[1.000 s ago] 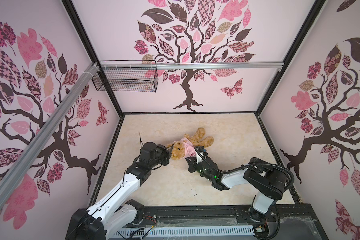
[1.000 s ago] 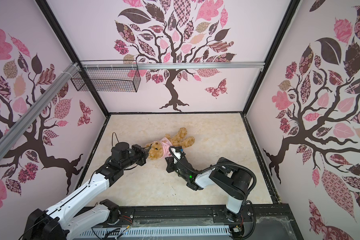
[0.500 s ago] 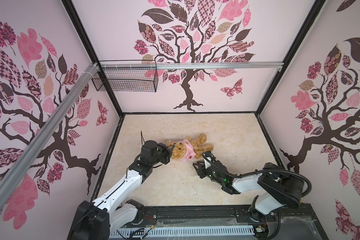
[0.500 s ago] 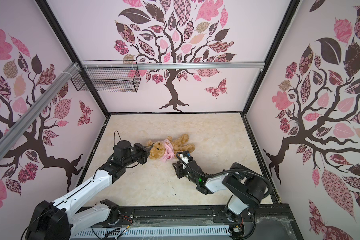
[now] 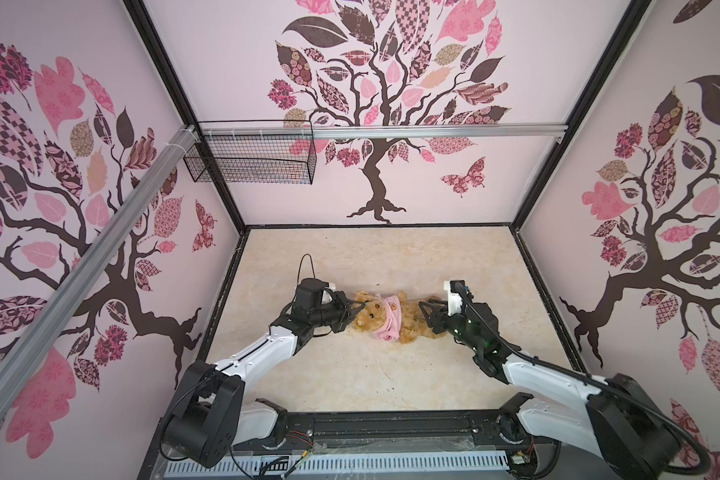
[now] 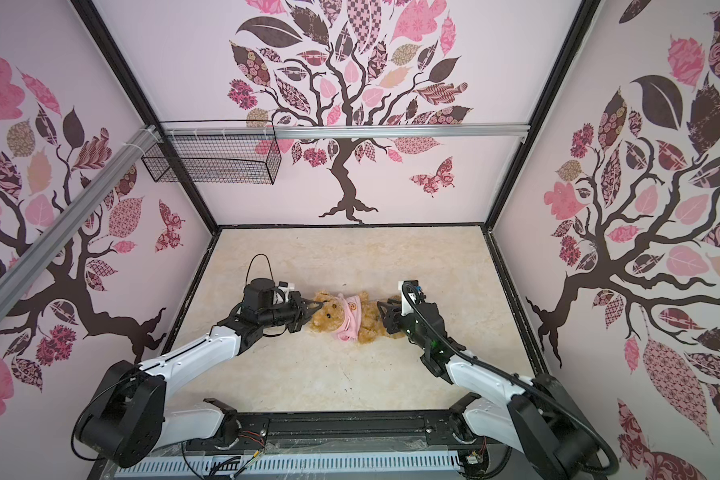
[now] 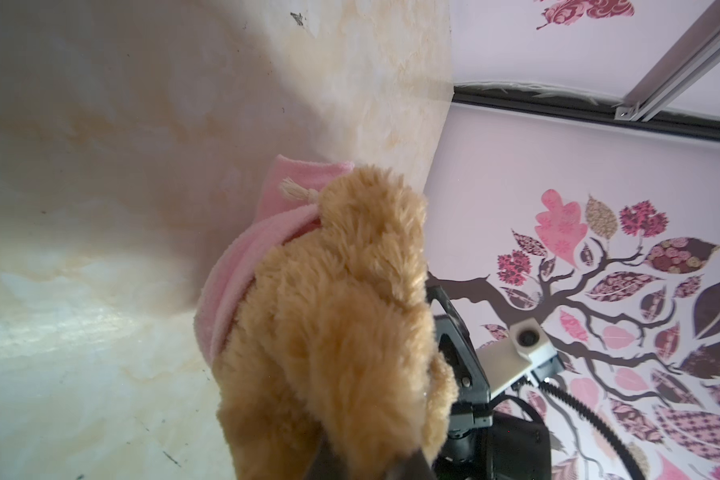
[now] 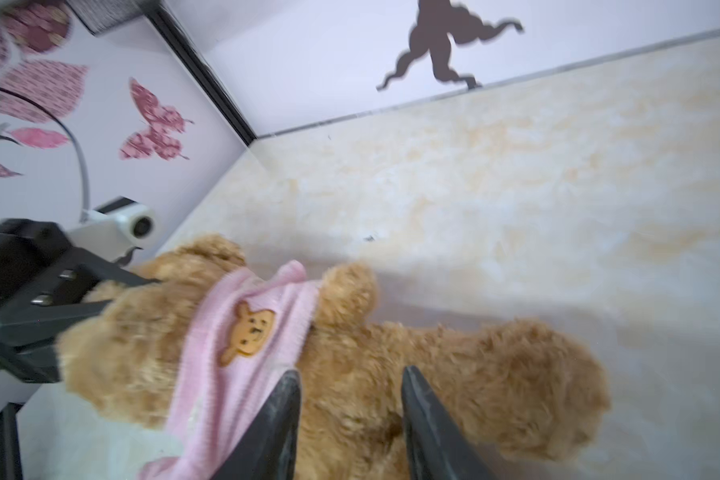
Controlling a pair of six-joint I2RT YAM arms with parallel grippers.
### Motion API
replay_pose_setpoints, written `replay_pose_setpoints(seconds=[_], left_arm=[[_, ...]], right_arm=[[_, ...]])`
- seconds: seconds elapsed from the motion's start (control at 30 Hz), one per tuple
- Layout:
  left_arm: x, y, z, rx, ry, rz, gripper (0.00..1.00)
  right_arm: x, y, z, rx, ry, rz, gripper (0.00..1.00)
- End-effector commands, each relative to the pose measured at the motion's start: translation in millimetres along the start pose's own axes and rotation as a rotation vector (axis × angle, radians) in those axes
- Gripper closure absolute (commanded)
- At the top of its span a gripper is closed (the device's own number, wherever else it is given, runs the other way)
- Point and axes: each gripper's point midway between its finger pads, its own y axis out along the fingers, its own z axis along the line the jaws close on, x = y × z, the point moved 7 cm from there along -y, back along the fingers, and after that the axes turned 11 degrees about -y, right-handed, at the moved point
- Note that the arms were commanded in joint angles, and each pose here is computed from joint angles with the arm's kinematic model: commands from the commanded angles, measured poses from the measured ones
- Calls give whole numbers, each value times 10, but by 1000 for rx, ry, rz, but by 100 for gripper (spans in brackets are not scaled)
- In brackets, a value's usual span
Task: Dress the teddy bear
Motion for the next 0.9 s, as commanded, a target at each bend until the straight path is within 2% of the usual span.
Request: replay_pose_setpoints(seconds=[0.0,0.17,0.47,0.87], left_arm=[[31,83,63,16,115,22,92],[42,134,115,-47,87,56,76],[175,8,148,-72,4,11,43],[248,128,90,-50,-92,57,21]], right_arm=[[-75,267,46,88,121,35,64],[-449,499,-23,102,223,163,75],[-904,313,-168,6,252,266,85],[-1129,227,-90,-61,162,318,90]])
